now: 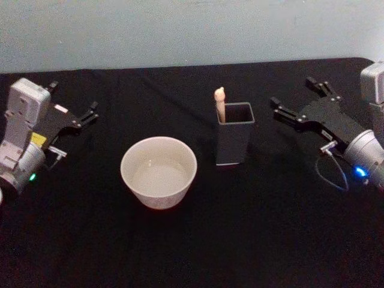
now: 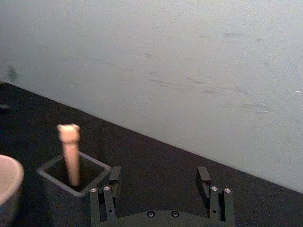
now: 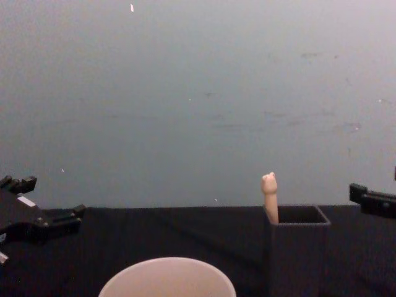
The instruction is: Pick up the stirring spoon with one hand, stir inside the cup, then place it back in its original position.
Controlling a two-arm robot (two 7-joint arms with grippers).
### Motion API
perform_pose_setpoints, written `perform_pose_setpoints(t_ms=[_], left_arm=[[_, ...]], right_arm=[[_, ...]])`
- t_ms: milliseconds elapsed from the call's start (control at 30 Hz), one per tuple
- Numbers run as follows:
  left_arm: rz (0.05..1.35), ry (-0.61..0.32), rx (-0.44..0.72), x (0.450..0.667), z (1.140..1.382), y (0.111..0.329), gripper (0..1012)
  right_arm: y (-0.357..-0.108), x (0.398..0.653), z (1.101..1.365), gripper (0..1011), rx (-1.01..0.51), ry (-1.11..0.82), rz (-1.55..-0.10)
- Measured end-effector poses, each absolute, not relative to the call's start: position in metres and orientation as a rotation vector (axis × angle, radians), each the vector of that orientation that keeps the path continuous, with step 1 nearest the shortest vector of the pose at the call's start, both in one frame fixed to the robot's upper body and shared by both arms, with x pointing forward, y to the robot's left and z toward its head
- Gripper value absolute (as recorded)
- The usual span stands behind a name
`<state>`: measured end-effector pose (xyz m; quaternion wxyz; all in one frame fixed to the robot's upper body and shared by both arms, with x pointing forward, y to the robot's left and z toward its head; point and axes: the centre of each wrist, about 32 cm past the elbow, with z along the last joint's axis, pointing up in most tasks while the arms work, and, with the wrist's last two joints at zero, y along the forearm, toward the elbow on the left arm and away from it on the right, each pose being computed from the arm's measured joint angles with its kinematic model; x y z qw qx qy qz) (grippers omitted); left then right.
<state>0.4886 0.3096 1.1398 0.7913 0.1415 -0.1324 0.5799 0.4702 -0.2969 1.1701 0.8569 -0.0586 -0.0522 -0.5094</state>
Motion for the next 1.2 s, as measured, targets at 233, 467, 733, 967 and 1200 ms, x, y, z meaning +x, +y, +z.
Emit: perform_pose_setpoints(t_ms=[233, 467, 733, 967, 1200], left_arm=[[1.248, -0.285, 0.304, 0.489, 1.14, 0.31, 1001], [1.248, -0.285, 0.304, 0.489, 1.14, 0.31, 1001], [1.248, -0.285, 0.304, 0.489, 1.14, 0.31, 1001], [1.248, -0.285, 0.304, 0.489, 1.14, 0.31, 1001], [1.248, -0.285, 0.304, 0.489, 1.14, 0.31, 1001]], right_arm=[[-0.287, 0.467, 1.18, 1002, -0.089, -0.057, -0.987], [-0.271, 0.472, 1.187, 1002, -0.109, -0.012, -0.897], [-0.256, 0.483, 1.188, 1002, -0.133, 0.01, -0.842], [-0.244, 0.498, 1.185, 1002, -0.17, 0.036, -0.831], [-0.234, 0.511, 1.183, 1002, -0.183, 0.05, -0.832]])
